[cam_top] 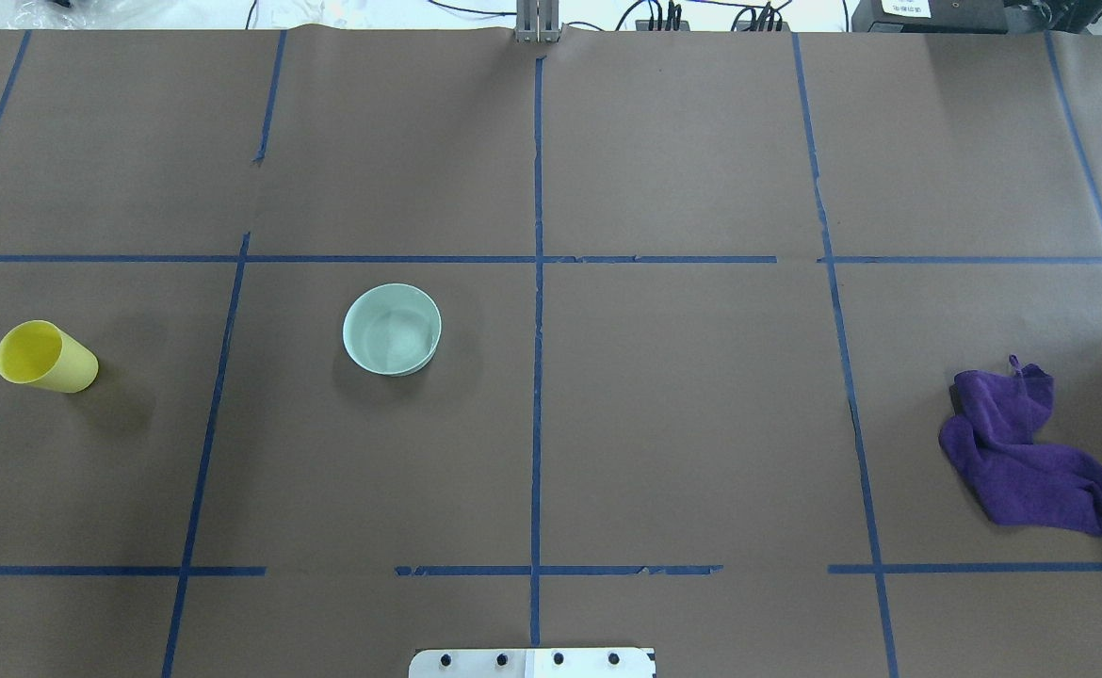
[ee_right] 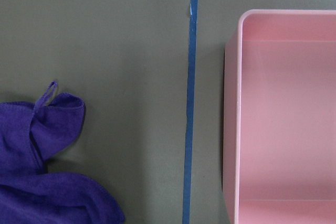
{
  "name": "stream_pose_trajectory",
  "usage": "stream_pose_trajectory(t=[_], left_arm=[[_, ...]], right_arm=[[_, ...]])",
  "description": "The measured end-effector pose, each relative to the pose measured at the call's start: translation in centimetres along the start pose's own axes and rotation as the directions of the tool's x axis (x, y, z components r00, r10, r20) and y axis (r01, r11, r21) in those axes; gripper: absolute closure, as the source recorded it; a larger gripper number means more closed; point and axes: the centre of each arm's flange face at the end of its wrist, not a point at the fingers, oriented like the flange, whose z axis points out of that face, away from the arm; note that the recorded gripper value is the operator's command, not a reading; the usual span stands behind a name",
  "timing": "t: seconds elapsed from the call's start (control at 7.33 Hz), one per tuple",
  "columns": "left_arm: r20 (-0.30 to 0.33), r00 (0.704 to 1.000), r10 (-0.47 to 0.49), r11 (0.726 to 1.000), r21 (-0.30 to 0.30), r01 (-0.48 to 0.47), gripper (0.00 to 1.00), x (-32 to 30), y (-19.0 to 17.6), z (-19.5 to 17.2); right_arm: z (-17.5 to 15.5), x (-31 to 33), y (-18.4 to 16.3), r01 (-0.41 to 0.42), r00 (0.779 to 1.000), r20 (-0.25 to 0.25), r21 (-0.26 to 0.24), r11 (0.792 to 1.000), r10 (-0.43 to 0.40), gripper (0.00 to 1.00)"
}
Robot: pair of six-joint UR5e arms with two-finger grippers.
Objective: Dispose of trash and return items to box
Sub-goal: 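Move the left gripper toward the yellow cup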
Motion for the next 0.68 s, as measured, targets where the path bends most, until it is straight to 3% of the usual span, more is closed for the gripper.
stream_pose_trajectory(t=[0.14,0.41,0.55,0.68], left_arm=[[0.019,0.999,0.026,1.0,0.007,-0.026,0.0,0.7,-0.5,-0.1],[0.06,0.988,0.14,0.983,0.107,-0.146,0.0,2.7,-2.5,-2.0],[0.089,0.97,0.227,0.951,0.195,-0.24,0.0,3.9,-4.0,-3.2],[0.122,0.942,0.311,0.898,0.287,-0.334,0.0,4.9,-5.1,-4.3]], right_arm=[[-0.8,-0.9,-0.4,0.014,1.0,0.013,0.016,1.0,-0.015,0.0],[-3.9,-4.4,-1.9,0.077,0.996,0.042,0.085,0.993,-0.081,0.0],[-6.2,-6.7,-3.6,0.126,0.99,0.042,0.137,0.983,-0.132,0.0],[-7.9,-8.6,-5.3,0.169,0.983,0.038,0.182,0.969,-0.179,0.0]])
